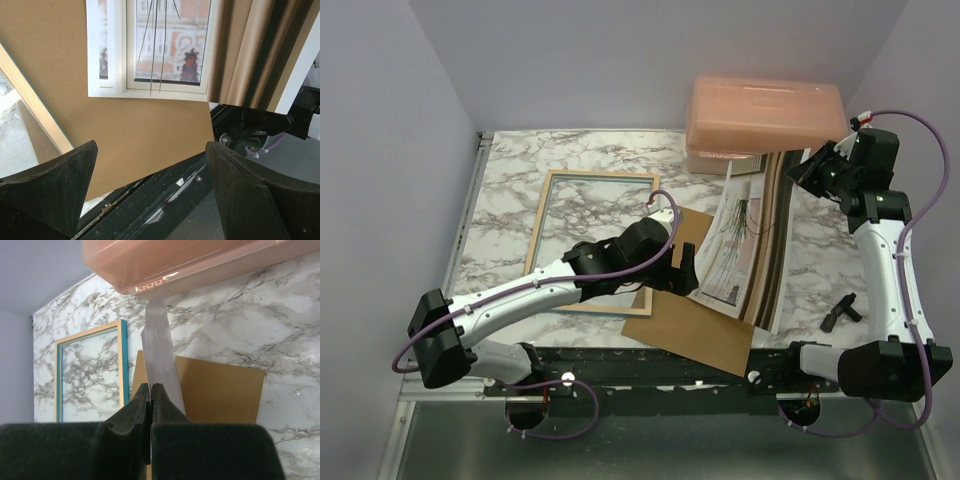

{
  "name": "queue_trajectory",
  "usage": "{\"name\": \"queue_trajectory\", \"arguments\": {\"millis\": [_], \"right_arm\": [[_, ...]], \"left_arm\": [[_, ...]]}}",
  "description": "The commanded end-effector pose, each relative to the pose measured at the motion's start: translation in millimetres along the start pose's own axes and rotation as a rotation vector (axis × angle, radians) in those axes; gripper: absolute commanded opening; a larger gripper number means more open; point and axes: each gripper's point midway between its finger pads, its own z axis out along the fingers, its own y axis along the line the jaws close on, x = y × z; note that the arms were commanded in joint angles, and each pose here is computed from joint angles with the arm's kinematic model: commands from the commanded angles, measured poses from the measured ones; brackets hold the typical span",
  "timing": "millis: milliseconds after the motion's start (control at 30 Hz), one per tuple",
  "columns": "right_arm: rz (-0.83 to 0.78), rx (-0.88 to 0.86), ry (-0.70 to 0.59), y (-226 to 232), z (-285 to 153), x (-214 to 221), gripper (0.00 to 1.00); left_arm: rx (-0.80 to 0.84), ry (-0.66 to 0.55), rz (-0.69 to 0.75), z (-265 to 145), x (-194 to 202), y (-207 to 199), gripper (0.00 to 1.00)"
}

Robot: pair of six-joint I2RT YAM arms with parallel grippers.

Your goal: Put the photo into the frame

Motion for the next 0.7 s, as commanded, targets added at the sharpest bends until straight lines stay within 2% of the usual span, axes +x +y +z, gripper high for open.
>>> {"name": "queue_trajectory", "arguments": {"millis": [0, 133, 300, 500, 667], "right_arm": [[0.033, -0.027, 0.065, 11.7, -15.0, 7.6, 0.00], [0.077, -0.074, 0.072, 23.0, -19.0, 8.7, 0.00], [0.114, -0.133, 0.060, 38.3, -28.6, 4.5, 0.00], [0.042, -0.058, -0.019, 37.9, -47.7, -24.7, 0.00], [-0.023, 0.025, -0.149, 39.2, -73.5, -65.0, 0.00]], "left_arm": [[0.050, -0.095, 0.029, -18.5, -20.0, -9.4, 0.95], [0.137, -0.157, 0.097, -33.4, -37.4, -31.2, 0.98], [0.114, -0.159, 0.152, -37.3, -51.7, -40.8, 0.98], [0.078, -0.177, 0.163, -41.0, -55.9, -35.7, 0.98], [0.025, -0.186, 0.154, -43.3, -50.1, -20.2, 0.98]]}}
